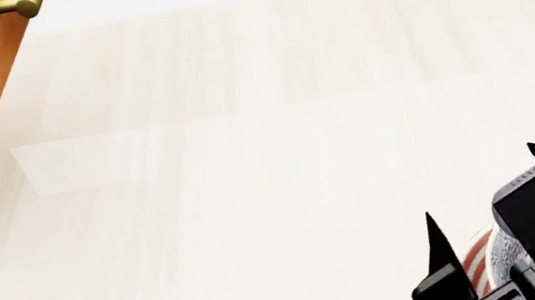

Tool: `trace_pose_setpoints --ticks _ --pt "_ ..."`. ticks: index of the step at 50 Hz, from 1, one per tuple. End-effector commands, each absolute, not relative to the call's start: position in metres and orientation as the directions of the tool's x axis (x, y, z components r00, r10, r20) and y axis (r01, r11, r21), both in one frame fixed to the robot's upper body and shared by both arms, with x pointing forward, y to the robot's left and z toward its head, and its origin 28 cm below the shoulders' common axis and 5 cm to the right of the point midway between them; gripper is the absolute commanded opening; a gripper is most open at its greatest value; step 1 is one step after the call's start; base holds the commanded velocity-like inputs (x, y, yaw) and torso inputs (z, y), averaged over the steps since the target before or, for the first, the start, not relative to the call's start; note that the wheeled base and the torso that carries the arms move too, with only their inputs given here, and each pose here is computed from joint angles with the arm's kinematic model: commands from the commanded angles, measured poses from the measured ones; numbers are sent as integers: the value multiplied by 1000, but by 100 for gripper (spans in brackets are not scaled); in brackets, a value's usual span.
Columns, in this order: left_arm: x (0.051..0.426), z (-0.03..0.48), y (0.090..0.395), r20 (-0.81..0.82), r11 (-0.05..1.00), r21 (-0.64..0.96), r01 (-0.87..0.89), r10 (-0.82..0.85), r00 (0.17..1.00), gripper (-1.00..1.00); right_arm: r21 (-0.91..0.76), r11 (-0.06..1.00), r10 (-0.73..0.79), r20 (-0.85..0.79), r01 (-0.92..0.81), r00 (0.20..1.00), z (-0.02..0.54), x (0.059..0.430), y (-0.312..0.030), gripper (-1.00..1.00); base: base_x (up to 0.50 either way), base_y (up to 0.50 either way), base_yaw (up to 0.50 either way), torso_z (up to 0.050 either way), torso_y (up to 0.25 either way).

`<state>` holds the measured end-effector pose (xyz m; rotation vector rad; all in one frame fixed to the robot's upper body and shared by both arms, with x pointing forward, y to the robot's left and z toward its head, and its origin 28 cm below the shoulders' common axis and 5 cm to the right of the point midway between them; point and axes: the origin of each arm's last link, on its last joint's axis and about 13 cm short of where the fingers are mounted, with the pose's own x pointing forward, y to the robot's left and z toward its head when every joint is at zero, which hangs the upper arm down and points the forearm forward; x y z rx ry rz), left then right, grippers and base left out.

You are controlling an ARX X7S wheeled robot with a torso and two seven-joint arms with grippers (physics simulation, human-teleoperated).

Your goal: Put the bowl on the plate.

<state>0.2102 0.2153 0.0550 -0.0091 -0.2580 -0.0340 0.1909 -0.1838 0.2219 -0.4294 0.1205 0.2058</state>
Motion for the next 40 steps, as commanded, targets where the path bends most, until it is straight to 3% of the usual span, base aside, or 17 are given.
trace_pose_setpoints --ticks 1,40 --pt "210 55 215 256 999 -3 36 -34 966 100 -423 888 157 -83 -178 984 228 191 -183 100 0 0 0 0 0" --pt "213 57 213 258 999 7 40 -41 965 100 -452 880 221 117 -147 968 240 193 -171 100 0 0 0 0 0"
